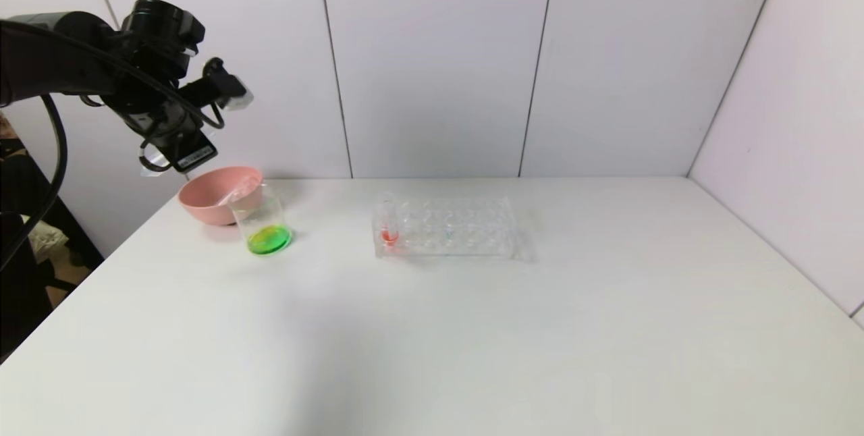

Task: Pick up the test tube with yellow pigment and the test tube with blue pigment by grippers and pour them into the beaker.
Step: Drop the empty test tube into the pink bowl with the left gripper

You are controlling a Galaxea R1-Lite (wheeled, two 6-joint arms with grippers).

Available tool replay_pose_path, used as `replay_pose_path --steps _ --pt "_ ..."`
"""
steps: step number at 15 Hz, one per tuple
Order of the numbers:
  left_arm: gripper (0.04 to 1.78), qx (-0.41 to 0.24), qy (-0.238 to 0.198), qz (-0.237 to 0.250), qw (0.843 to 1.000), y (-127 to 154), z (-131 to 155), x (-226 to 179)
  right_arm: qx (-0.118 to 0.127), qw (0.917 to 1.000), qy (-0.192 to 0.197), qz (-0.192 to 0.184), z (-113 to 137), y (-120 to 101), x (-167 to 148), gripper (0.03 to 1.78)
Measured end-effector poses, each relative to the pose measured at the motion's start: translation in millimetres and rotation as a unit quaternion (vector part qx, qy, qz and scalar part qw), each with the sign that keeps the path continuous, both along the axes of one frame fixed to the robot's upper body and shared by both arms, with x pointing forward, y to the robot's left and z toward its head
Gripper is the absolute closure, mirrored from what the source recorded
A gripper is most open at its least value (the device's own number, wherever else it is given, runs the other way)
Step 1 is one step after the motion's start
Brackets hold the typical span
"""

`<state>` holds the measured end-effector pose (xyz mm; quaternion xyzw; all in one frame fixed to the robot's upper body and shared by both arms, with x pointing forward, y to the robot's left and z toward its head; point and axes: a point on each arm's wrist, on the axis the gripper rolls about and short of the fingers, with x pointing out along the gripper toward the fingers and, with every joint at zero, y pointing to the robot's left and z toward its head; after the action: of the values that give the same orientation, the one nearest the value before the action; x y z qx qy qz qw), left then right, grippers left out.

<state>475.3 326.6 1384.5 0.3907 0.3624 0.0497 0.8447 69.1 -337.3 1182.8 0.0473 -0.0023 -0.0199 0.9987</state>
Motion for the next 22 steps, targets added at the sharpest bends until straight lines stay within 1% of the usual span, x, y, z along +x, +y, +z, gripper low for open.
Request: replay_pose_path --steps 1,2,3,5,7,8,9,10,11,12,15,17,20,22 --pt "1.37 -0.057 -0.033 0.017 0.998 0.8 3.4 -0.8 0.000 1.0000 0.000 0.000 0.0 0.0 0.0 0.10" --pt "1.37 -0.125 -0.075 0.033 0.989 2.3 7.9 -0.5 0.000 1.0000 0.000 0.000 0.0 0.0 0.0 0.10" --pt "1.37 -0.187 -0.115 0.047 0.974 4.7 13.1 -0.2 0.000 1.0000 0.000 0.000 0.0 0.0 0.0 0.10" --pt "1.37 -0.287 -0.179 0.086 0.937 10.6 19.9 -0.5 0.000 1.0000 0.000 0.000 0.0 0.0 0.0 0.10" --pt "1.37 -0.359 -0.241 0.118 0.894 20.3 24.6 2.4 0.000 1.0000 0.000 0.000 0.1 0.0 0.0 0.10" --pt "1.37 -0.384 -0.268 0.116 0.876 27.4 26.2 6.1 0.000 1.0000 0.000 0.000 0.0 0.0 0.0 0.10" --pt "1.37 -0.401 -0.286 0.100 0.864 34.8 26.0 11.3 0.000 1.0000 0.000 0.000 0.0 0.0 0.0 0.10" --pt "1.37 -0.415 -0.295 0.081 0.857 43.5 21.9 17.3 0.000 1.0000 0.000 0.000 0.0 0.0 0.0 0.10" --pt "1.37 -0.424 -0.298 0.066 0.853 51.6 14.5 23.5 0.000 1.0000 0.000 0.000 0.0 0.0 0.0 0.10" --pt "1.37 -0.428 -0.293 0.063 0.852 56.8 4.3 28.9 0.000 1.0000 0.000 0.000 0.1 0.0 0.0 0.10" --pt "1.37 -0.433 -0.256 0.080 0.861 65.6 -35.0 45.7 0.000 1.0000 0.000 0.000 0.0 0.0 0.0 0.10" --pt "1.37 -0.441 -0.234 0.075 0.863 72.2 -58.2 54.9 0.000 1.0000 0.000 0.000 0.0 0.0 0.0 0.10" --pt "1.36 -0.445 -0.230 0.074 0.862 77.3 -76.9 64.1 0.000 1.0000 0.000 0.000 0.0 0.0 0.0 0.10" --pt "1.29 -0.445 -0.224 0.081 0.863 81.3 -83.6 65.4 0.000 1.0000 0.000 0.000 0.0 0.0 0.0 0.10"
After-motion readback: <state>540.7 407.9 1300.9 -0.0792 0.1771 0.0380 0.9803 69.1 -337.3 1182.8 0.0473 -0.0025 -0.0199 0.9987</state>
